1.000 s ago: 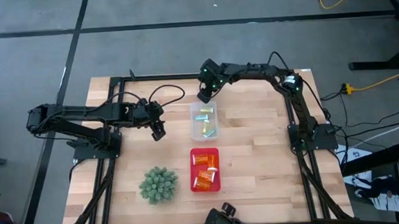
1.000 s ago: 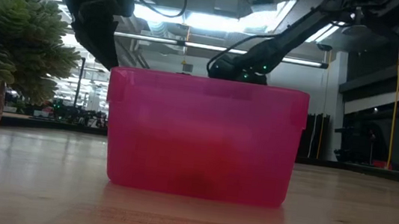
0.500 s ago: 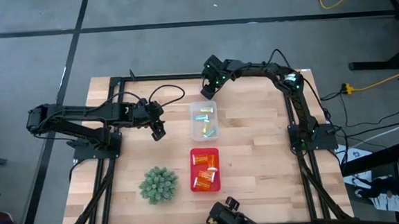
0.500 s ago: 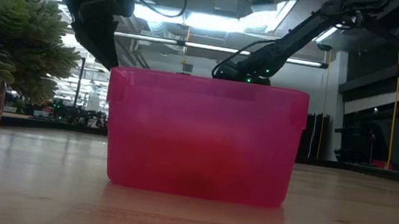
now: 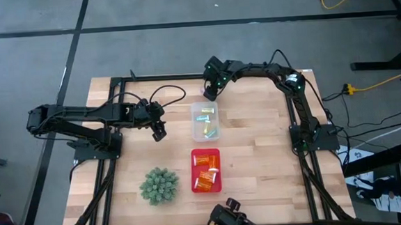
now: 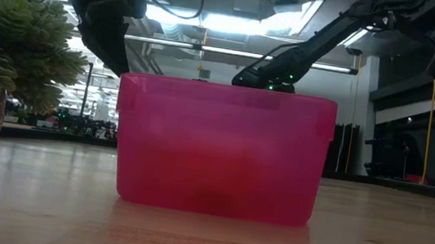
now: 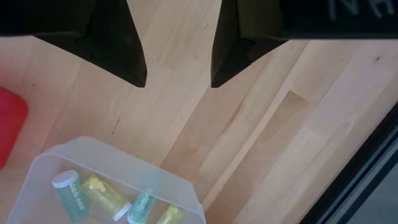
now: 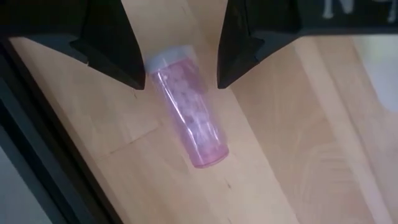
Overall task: Pick and place medicine bottles into bin by pill shape (circle, oval)
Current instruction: Put the small pink pill bottle into the transparent bin, then return to Home Position
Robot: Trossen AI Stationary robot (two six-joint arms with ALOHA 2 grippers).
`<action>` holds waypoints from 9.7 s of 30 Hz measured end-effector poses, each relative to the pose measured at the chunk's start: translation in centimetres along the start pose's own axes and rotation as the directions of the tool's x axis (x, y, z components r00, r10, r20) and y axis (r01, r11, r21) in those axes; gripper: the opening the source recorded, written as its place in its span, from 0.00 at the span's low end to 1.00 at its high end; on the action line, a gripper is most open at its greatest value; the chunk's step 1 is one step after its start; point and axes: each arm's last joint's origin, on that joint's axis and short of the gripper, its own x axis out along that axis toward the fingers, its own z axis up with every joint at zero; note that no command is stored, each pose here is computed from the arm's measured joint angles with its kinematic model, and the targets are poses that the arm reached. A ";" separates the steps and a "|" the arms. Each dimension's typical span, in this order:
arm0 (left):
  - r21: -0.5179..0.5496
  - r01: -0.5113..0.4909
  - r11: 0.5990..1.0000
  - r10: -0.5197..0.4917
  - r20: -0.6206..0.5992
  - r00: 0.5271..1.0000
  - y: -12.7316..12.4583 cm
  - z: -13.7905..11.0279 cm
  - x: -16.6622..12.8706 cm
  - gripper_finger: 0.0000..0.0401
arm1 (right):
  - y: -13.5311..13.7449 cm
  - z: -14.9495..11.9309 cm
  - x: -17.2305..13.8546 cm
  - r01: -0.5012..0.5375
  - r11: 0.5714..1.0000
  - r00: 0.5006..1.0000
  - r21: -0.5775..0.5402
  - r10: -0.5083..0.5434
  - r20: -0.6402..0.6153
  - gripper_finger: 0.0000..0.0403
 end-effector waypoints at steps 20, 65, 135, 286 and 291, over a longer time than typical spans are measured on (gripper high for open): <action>-0.001 0.000 1.000 0.000 0.000 1.000 0.0 0.0 0.0 0.43 | 0.3 0.8 -2.5 -0.008 1.000 0.999 -0.011 0.008 0.047 0.22; -0.001 0.000 1.000 0.000 0.000 1.000 0.0 0.0 0.0 0.43 | 10.8 -1.0 -10.0 -0.415 0.893 0.905 -0.175 0.384 -0.185 0.40; -0.030 0.153 0.988 -0.141 0.240 0.960 2.0 -0.9 -5.1 0.43 | 11.2 -28.5 -17.8 -0.355 0.844 0.370 -0.402 0.522 0.768 0.40; 0.219 0.487 0.846 -0.473 0.731 0.493 3.4 -12.1 0.4 0.43 | 10.2 -30.8 -18.4 -0.353 0.862 0.440 -0.364 0.496 0.748 0.40; 0.218 0.487 0.846 -0.473 0.731 0.493 3.4 -12.1 0.4 0.43 | 10.2 -30.8 -18.4 -0.352 0.862 0.440 -0.364 0.496 0.748 0.40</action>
